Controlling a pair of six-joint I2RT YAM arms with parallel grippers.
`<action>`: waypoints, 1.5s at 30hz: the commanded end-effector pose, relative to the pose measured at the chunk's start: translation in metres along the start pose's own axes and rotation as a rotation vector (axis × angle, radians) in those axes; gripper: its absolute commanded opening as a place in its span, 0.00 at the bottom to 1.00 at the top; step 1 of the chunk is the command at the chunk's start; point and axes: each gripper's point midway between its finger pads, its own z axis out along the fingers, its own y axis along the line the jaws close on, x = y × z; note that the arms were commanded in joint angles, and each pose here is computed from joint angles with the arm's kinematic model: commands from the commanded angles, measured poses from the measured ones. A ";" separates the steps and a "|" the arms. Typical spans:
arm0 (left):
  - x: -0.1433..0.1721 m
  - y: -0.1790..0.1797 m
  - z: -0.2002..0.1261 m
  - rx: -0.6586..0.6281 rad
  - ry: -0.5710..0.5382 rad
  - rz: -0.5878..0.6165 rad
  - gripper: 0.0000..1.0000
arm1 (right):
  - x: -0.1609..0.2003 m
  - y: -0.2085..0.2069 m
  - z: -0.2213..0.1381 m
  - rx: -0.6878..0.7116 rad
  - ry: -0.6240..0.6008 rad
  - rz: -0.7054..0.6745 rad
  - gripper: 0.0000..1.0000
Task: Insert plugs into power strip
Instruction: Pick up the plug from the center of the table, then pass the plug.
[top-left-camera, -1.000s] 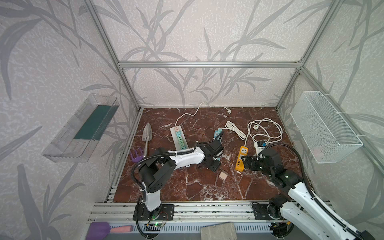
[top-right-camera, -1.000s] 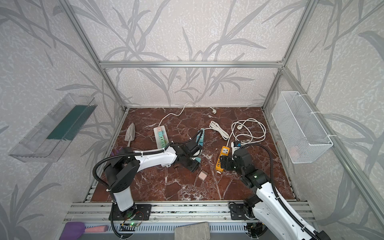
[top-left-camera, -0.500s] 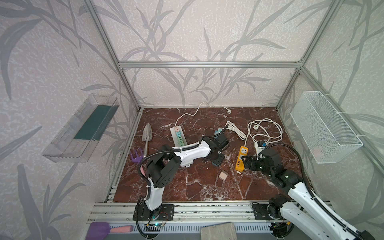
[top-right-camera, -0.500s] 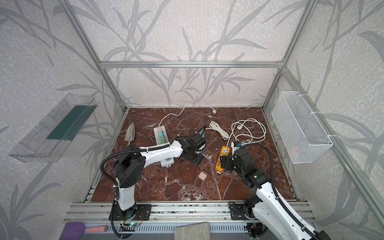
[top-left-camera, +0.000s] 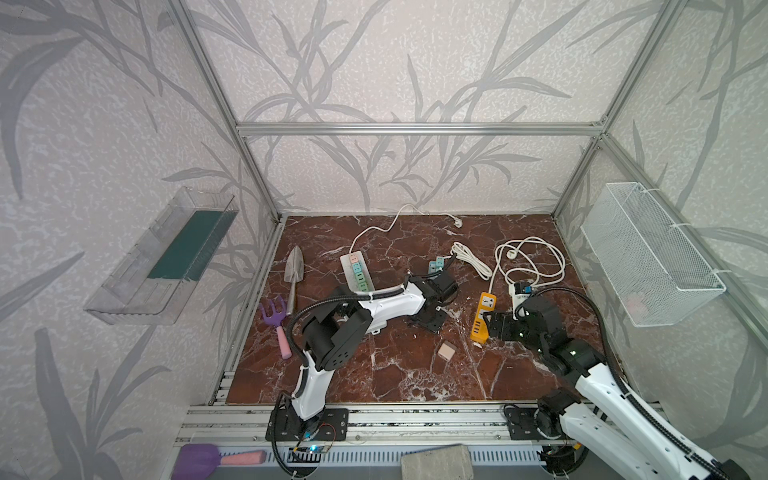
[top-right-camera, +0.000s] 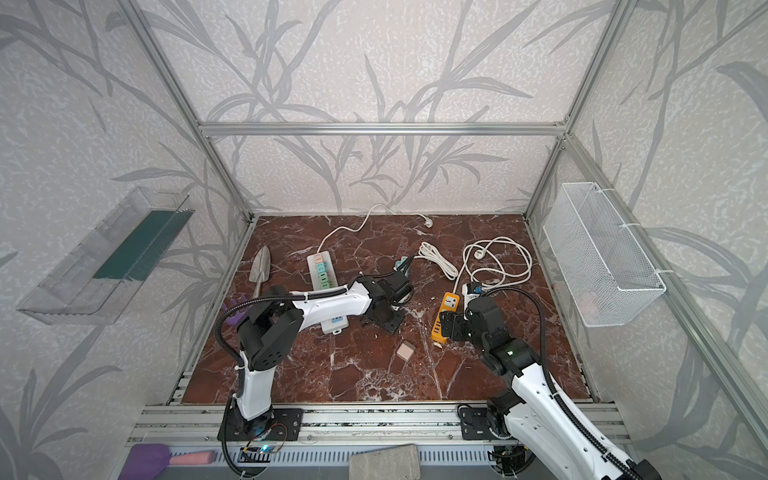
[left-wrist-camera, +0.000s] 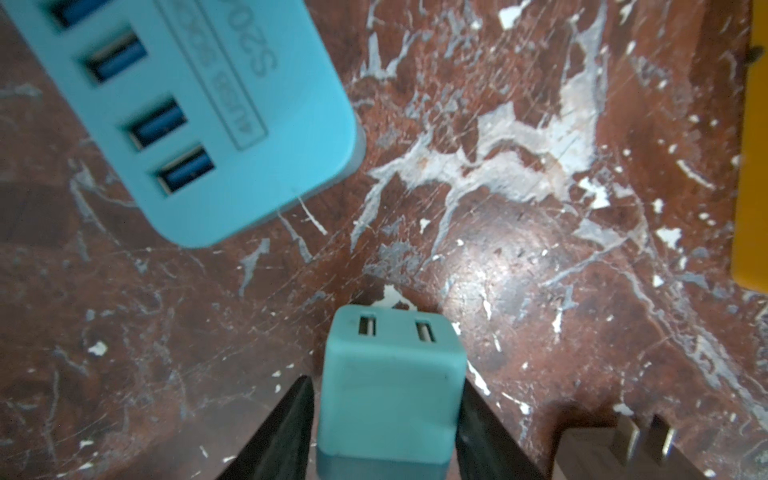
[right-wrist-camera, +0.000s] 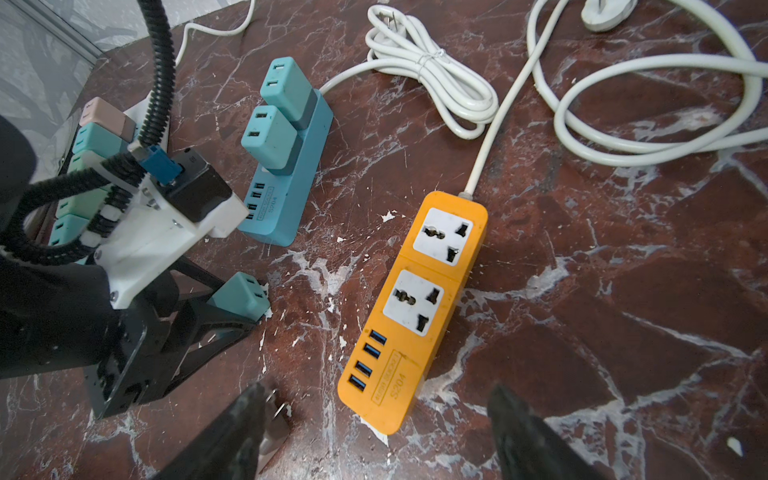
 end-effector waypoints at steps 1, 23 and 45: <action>0.004 0.002 0.004 -0.018 0.023 0.024 0.50 | 0.003 -0.005 0.002 0.019 0.003 0.002 0.84; -0.057 -0.057 -0.103 0.278 -0.861 0.247 0.02 | -0.012 0.041 -0.019 -0.162 0.091 -0.032 0.42; -0.037 -0.095 -0.131 0.447 -1.235 0.432 0.00 | -0.011 0.103 0.000 -0.290 0.289 -0.155 0.58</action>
